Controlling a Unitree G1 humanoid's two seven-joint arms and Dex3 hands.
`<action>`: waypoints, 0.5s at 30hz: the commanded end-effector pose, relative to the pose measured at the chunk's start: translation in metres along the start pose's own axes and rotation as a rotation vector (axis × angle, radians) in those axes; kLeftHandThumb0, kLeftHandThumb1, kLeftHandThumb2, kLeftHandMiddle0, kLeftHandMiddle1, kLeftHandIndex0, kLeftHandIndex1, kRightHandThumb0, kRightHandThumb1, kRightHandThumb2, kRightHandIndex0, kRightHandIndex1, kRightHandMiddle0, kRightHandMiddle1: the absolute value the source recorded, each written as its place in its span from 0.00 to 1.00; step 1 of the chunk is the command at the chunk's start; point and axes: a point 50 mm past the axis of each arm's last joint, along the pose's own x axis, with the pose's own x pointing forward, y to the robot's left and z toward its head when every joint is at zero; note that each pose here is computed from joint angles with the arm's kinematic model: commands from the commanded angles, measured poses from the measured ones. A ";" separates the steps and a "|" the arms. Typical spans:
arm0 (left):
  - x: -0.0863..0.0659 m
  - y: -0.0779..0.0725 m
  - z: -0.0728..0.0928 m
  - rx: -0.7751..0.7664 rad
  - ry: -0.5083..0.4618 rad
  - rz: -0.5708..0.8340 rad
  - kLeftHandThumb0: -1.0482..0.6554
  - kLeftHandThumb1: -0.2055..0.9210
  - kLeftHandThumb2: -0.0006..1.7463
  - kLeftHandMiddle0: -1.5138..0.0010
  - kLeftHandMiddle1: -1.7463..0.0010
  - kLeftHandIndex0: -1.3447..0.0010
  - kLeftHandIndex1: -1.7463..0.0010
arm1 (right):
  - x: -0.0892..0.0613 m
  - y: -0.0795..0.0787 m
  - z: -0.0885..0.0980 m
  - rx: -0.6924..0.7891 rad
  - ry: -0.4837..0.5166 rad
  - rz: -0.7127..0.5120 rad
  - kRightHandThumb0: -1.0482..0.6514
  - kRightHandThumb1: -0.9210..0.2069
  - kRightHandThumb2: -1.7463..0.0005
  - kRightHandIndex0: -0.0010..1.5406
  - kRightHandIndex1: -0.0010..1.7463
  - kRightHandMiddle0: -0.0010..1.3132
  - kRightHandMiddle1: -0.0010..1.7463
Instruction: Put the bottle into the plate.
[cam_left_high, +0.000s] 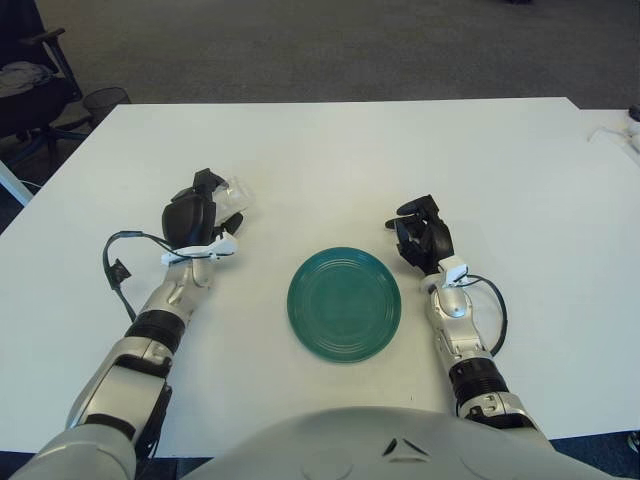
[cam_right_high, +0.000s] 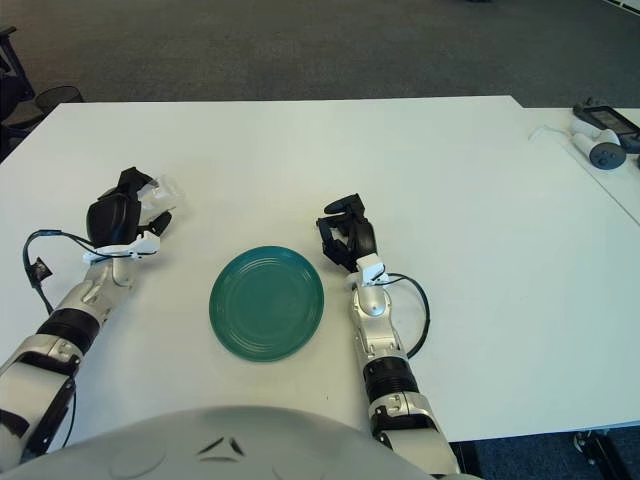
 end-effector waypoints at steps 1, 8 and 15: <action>0.009 0.017 0.008 -0.047 -0.055 0.061 0.33 0.41 0.80 0.18 0.00 0.51 0.00 | -0.030 -0.003 -0.041 -0.002 0.223 -0.016 0.41 0.00 0.70 0.27 0.69 0.14 1.00; 0.017 0.031 0.027 -0.153 -0.163 0.147 0.33 0.40 0.80 0.18 0.00 0.51 0.00 | -0.030 -0.003 -0.040 -0.009 0.223 -0.015 0.41 0.00 0.70 0.26 0.69 0.14 1.00; 0.022 0.040 0.042 -0.183 -0.277 0.205 0.33 0.40 0.80 0.17 0.00 0.51 0.00 | -0.029 -0.003 -0.040 -0.006 0.225 -0.011 0.41 0.00 0.70 0.26 0.69 0.14 1.00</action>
